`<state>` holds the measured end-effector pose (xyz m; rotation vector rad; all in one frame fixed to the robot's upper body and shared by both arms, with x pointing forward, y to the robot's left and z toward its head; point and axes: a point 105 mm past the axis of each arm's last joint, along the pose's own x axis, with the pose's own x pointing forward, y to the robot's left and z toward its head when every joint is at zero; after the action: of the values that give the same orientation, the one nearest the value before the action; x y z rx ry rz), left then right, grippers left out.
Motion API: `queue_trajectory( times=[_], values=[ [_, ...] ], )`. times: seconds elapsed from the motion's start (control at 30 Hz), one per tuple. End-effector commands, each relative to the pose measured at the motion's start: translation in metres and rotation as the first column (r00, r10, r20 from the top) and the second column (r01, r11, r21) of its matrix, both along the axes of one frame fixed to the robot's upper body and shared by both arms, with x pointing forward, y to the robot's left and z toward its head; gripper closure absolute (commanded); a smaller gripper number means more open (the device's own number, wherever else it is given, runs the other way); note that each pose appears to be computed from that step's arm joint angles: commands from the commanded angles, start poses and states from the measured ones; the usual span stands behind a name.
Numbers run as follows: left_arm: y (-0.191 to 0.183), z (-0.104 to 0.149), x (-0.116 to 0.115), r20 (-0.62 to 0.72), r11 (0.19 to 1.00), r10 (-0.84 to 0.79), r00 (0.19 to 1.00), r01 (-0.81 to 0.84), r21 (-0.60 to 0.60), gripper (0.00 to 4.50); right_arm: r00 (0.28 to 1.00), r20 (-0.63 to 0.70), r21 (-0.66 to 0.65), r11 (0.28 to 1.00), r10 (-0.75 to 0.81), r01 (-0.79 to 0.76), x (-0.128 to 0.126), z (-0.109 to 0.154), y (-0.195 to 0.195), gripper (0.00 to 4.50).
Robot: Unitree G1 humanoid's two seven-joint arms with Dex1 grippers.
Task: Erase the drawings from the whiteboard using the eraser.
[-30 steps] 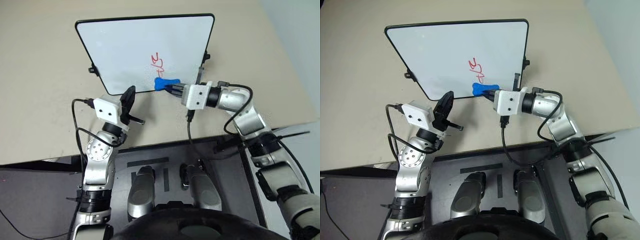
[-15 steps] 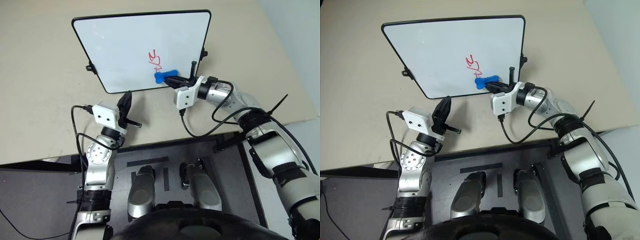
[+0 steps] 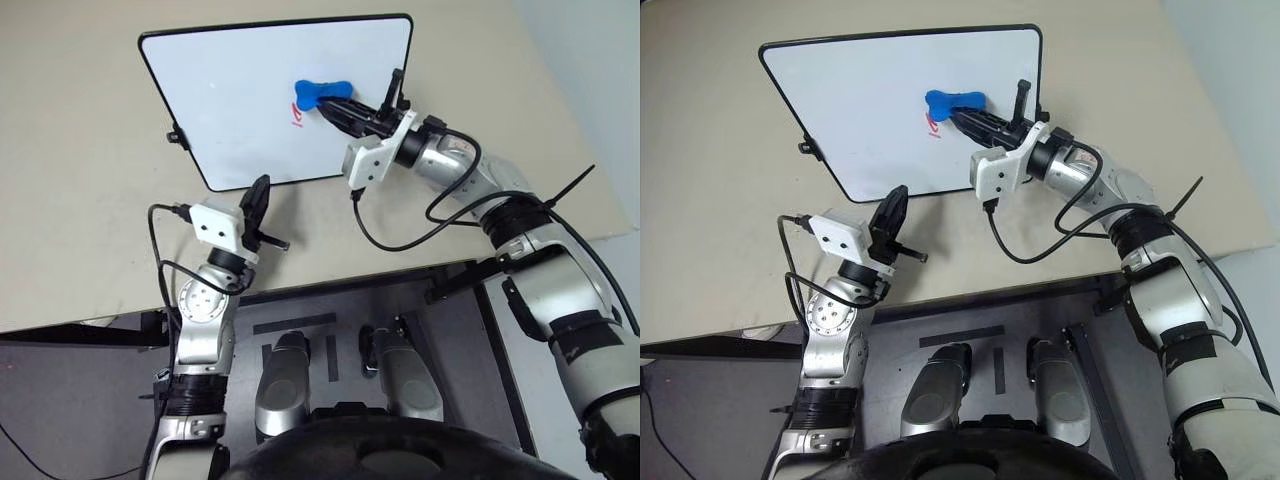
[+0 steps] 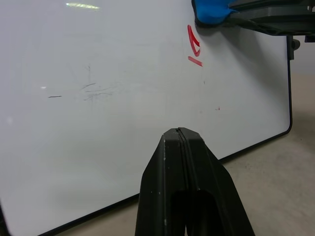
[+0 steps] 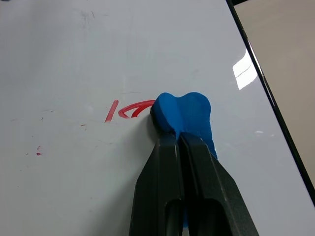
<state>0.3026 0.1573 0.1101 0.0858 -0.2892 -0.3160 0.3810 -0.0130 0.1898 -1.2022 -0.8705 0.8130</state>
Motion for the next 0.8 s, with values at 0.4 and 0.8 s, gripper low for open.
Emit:
queue_trajectory(
  times=[0.4,0.8],
  values=[
    [-0.006,0.017,-0.001,0.046,1.000,-0.005,0.999,0.005,0.000,4.50,0.977,-0.212,-0.103,0.995,-0.011,-0.011,0.000,-0.049,0.011,4.45],
    [-0.008,0.024,0.000,0.052,1.000,-0.005,0.999,0.005,0.001,4.50,1.000,0.011,0.073,0.997,0.013,-0.014,0.002,0.017,0.016,4.45]
  ],
)
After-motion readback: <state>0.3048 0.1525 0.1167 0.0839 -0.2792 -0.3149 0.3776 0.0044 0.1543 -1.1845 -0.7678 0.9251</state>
